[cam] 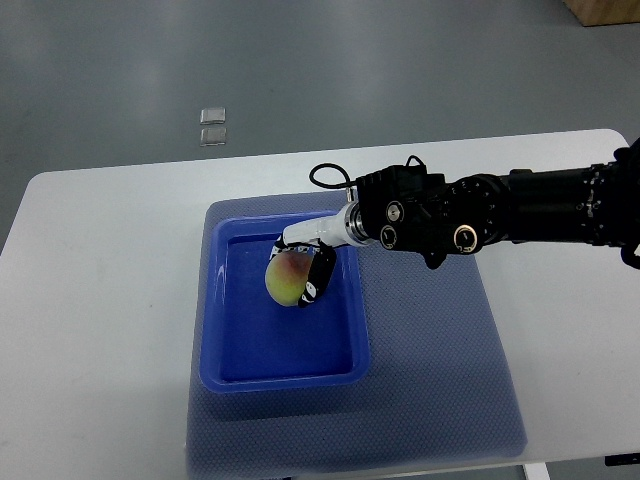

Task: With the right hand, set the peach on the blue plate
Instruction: 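Carry the peach over the blue tray and lower it inside, then open the right hand fingers to release the peach in the tray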

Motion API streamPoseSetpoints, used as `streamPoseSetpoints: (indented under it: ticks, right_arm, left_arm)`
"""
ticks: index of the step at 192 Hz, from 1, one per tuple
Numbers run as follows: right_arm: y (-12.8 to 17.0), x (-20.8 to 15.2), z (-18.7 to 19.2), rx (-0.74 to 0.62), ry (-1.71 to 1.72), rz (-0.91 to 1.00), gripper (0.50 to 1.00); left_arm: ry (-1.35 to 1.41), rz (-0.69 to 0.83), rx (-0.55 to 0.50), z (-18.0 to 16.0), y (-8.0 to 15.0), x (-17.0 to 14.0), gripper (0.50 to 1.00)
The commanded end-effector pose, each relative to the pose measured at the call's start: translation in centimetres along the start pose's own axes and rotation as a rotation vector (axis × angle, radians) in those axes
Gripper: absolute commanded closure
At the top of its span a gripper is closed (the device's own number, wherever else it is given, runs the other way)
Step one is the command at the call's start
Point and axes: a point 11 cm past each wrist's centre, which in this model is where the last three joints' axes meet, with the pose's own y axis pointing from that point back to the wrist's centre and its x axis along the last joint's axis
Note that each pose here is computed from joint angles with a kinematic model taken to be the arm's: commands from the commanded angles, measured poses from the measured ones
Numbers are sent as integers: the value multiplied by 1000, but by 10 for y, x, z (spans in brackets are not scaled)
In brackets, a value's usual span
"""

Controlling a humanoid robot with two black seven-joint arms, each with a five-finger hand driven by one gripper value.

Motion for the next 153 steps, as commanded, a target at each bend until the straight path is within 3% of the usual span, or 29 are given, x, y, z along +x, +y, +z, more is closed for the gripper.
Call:
streamPoseSetpoints:
  ticks: [1, 21, 26, 28, 32, 33, 42, 43, 57, 99, 153]
  right_arm:
    - [-2, -2, 2, 3, -8, 16, 1000]
    - [-3, -3, 1, 16, -12, 29, 1000]
    - [-3, -2, 1, 22, -13, 34, 939]
    - [-3, -2, 1, 22, -13, 35, 938]
    - [-3, -2, 1, 25, -13, 38, 887]
    - [-3, -2, 1, 25, -13, 39, 851]
    - [-3, -2, 1, 25, -13, 39, 850]
    - [-3, -1, -1, 32, -20, 47, 703]
    - [-3, 2, -8, 53, -37, 53, 636]
    - [-2, 3, -9, 56, -45, 51, 577]
    - [1, 13, -18, 72, -44, 66, 568]
  left_arm:
    - [-2, -2, 1, 0, 0, -1, 500]
    - [-2, -2, 1, 0, 0, -1, 500]
    - [-2, -1, 1, 0, 0, 0, 500]
    - [-2, -1, 1, 0, 0, 0, 500]
    - [-2, -1, 1, 0, 0, 0, 500]
    - [-2, -2, 1, 0, 0, -1, 500]
    - [-2, -2, 1, 0, 0, -1, 500]
    - [-2, -2, 0, 0, 0, -1, 500]
    - [-2, -1, 1, 0, 0, 0, 500]
    - [-2, 4, 0, 0, 0, 1, 500]
    - [-1, 4, 0, 0, 0, 1, 500]
